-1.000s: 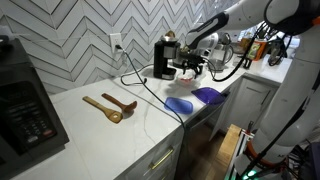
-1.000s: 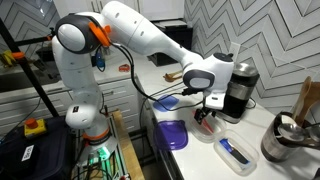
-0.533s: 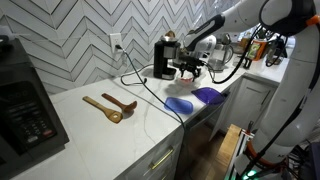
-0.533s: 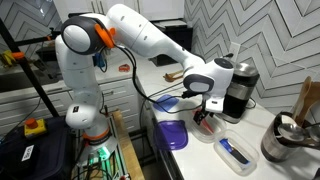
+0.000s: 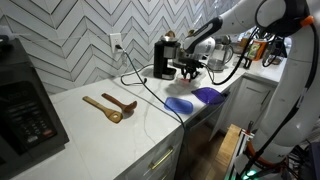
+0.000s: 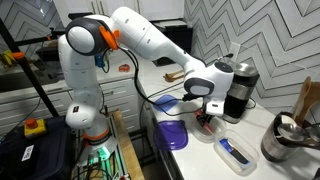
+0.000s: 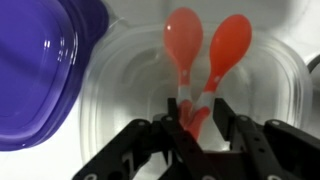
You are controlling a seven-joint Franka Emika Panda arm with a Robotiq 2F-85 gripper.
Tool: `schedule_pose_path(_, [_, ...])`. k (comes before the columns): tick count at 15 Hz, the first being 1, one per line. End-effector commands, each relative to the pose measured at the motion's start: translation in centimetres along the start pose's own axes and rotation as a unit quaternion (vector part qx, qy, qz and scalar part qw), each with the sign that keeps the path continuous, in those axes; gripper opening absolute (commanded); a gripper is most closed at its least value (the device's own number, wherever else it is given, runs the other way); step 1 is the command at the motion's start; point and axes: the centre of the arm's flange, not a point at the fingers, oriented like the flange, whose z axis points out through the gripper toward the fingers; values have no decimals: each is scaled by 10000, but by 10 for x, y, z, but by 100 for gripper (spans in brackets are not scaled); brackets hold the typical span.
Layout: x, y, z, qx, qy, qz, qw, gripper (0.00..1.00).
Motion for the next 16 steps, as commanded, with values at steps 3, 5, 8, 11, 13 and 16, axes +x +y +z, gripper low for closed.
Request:
schedule_pose_path(3, [6, 3, 1, 94, 185, 37, 9998, 1])
schedule_pose_path(5, [8, 3, 0, 105, 295, 64, 9995, 4])
schedule_pose_path(8, [11, 4, -2, 104, 490, 84, 9987, 4])
schedule_pose_path(11, [12, 5, -6, 82, 697, 57, 9975, 4])
schedule_pose_path(13, [11, 6, -9, 66, 828, 34, 9965, 4])
schedule_pose_path(16, [13, 4, -9, 14, 1024, 15, 9947, 4])
